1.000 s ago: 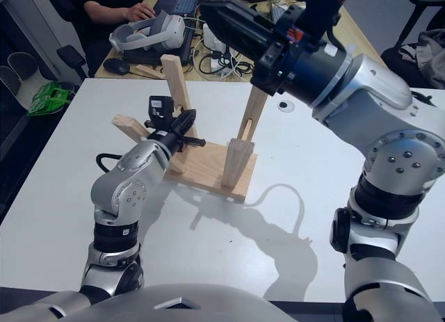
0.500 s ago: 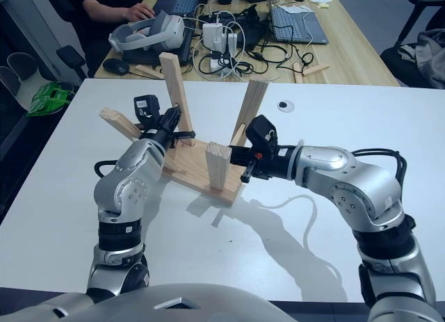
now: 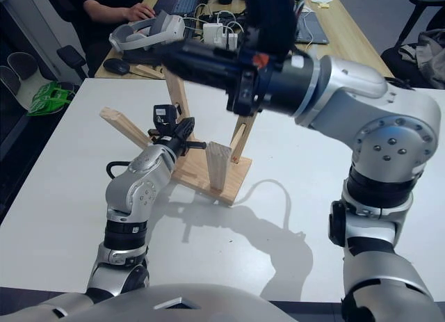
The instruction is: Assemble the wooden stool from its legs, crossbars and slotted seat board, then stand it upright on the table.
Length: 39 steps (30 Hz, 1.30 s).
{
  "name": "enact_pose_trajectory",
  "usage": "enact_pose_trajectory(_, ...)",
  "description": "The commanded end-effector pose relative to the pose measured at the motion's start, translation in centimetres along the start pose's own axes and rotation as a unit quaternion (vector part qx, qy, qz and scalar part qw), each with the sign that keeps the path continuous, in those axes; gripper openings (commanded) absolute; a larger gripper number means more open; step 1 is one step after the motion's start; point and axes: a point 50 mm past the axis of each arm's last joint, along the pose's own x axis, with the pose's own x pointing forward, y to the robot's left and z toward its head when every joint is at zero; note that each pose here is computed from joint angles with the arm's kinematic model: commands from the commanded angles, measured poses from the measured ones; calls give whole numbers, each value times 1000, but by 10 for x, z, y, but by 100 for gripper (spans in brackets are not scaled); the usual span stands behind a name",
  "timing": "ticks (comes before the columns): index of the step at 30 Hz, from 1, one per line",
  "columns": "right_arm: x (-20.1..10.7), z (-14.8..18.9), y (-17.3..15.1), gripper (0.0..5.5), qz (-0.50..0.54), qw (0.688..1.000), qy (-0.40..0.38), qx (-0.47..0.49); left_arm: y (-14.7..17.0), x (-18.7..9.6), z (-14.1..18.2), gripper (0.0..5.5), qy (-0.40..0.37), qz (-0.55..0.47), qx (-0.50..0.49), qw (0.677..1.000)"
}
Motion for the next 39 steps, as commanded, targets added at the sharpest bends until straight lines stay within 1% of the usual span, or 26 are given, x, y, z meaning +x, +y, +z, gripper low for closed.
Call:
enact_pose_trajectory(1, 6, -47, 3, 0, 26, 995, 62, 74, -3, 2, -2, 4, 13, 5, -5, 1000)
enact_pose_trajectory(3, 4, -86, 0, 0, 14, 987, 115, 113, -3, 2, -3, 4, 16, 6, -11, 1000)
enact_pose_trajectory(5, 2, -111, -2, 0, 6, 981, 146, 131, -5, 2, -3, 4, 18, 4, -13, 1000)
enact_pose_trajectory(7, 1, -118, -1, 0, 5, 980, 150, 130, -5, 2, -3, 4, 19, 3, -13, 1000)
enact_pose_trajectory(10, 4, -111, -1, 0, 8, 985, 126, 117, -3, 1, -5, 4, 22, 6, -16, 1000)
enact_pose_trajectory(12, 7, -99, -6, 0, 2, 990, 97, 101, -2, 2, -5, 4, 24, 5, -17, 1000)
enact_pose_trajectory(15, 10, -68, -18, 0, -32, 998, 38, 48, -3, 2, -6, 4, 27, 2, -17, 999)
enact_pose_trajectory(17, 9, -37, -30, 0, -70, 997, -14, 3, -2, 3, -7, 4, 29, 2, -15, 999)
enact_pose_trajectory(18, 8, -17, -37, 0, -94, 994, -40, -28, -2, 3, -8, 4, 31, 2, -14, 999)
enact_pose_trajectory(21, 4, 30, -54, 0, -156, 979, -86, -100, -1, 4, -9, 4, 34, 1, -12, 999)
enact_pose_trajectory(23, 0, 46, -68, 0, -207, 965, -94, -129, -2, 5, -9, 4, 34, -2, -11, 999)
enact_pose_trajectory(26, -6, 45, -94, 0, -290, 943, -76, -143, -3, 5, -9, 4, 33, -6, -10, 999)
enact_pose_trajectory(28, -9, 30, -108, 0, -331, 934, -44, -124, -3, 4, -9, 4, 32, -8, -9, 999)
enact_pose_trajectory(30, -13, 0, -122, 0, -362, 929, 9, -81, -2, 3, -9, 4, 32, -7, -8, 999)
enact_pose_trajectory(31, -16, -26, -128, 0, -371, 926, 46, -42, -2, 2, -9, 4, 32, -7, -8, 999)
enact_pose_trajectory(33, -26, -84, -137, 0, -394, 909, 126, 47, -2, 2, -9, 4, 33, -6, -7, 999)
enact_pose_trajectory(34, -33, -113, -138, 0, -409, 893, 162, 96, -3, 3, -8, 4, 32, -7, -7, 999)
enact_pose_trajectory(35, -38, -133, -138, 0, -420, 879, 184, 129, -4, 3, -8, 4, 32, -9, -6, 999)
enact_pose_trajectory(36, -42, -148, -136, 0, -430, 867, 196, 155, -4, 3, -7, 4, 33, -10, -6, 999)
enact_pose_trajectory(37, -45, -155, -136, 0, -437, 862, 194, 170, -4, 3, -7, 4, 33, -9, -6, 999)
enact_pose_trajectory(39, -44, -153, -137, 0, -441, 863, 175, 171, -2, 3, -8, 4, 35, -6, -7, 999)
